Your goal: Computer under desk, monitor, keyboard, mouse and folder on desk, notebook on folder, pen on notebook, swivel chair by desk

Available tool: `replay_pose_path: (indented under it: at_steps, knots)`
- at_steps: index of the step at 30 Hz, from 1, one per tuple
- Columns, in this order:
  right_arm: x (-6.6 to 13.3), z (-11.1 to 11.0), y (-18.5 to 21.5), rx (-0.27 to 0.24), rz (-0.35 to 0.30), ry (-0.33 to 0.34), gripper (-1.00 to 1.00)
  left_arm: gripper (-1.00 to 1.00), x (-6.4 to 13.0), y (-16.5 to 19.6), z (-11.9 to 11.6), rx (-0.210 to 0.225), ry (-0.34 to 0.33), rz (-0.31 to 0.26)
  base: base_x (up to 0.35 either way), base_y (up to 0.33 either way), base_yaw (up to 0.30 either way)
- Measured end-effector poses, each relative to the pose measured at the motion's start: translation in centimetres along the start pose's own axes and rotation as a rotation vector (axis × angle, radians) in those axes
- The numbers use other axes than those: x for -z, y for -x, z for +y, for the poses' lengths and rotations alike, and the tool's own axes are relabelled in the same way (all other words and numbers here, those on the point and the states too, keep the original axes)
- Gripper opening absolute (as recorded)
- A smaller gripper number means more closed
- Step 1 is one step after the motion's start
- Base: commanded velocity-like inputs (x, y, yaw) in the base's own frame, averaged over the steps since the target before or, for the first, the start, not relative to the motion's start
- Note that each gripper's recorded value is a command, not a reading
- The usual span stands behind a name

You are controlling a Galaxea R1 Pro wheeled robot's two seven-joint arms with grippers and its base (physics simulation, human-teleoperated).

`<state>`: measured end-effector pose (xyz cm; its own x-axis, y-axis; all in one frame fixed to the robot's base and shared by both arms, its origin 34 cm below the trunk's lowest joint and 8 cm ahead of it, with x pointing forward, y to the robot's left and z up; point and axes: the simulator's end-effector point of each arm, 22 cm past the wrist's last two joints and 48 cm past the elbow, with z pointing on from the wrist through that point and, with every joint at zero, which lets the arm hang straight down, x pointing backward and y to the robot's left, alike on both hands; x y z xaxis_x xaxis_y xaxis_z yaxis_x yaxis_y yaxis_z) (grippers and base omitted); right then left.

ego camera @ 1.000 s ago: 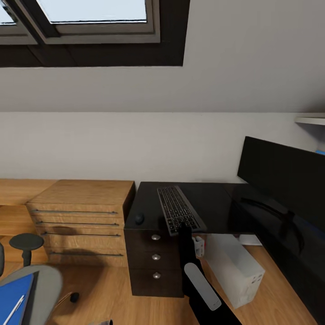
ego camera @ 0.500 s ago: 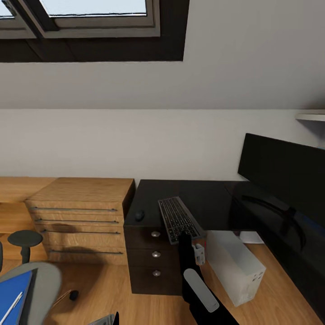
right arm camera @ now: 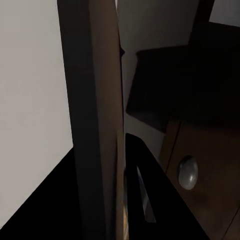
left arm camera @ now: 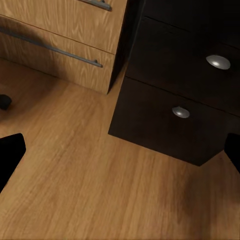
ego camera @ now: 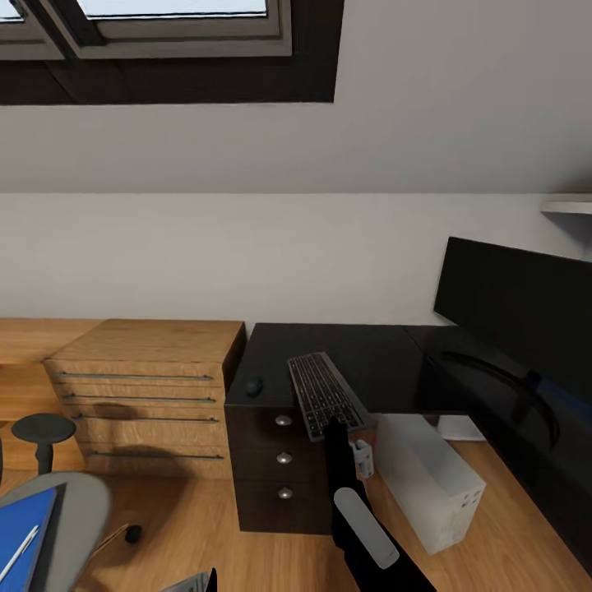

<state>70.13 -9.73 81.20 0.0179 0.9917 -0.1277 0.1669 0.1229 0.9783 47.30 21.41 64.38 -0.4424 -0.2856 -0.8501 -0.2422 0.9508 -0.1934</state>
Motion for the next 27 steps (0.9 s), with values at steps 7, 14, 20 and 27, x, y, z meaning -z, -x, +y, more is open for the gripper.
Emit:
replay_pose_path:
  at_steps: [7,14,20,27]
  knots:
    - [-0.01,0.03,0.02,-0.002,0.0,-0.003,-1.0,1.0,-0.02,-0.84,0.47,-0.037,0.002,0.01,0.0,0.0,0.0]
    - [-0.03,0.0,-0.03,-0.011,0.005,-0.005,-1.0,1.0,-0.03,-0.87,0.57,-0.078,-0.001,-0.003,0.13,0.019,0.0]
    - [-0.02,0.03,-0.04,-0.013,0.006,-0.005,-1.0,1.0,-0.02,-0.86,0.58,-0.079,-0.001,-0.003,0.198,0.002,0.0]
    - [-0.06,0.02,0.06,-0.012,0.004,-0.005,-1.0,1.0,-0.04,-0.88,0.59,-0.079,-0.001,-0.001,0.176,0.146,0.0]
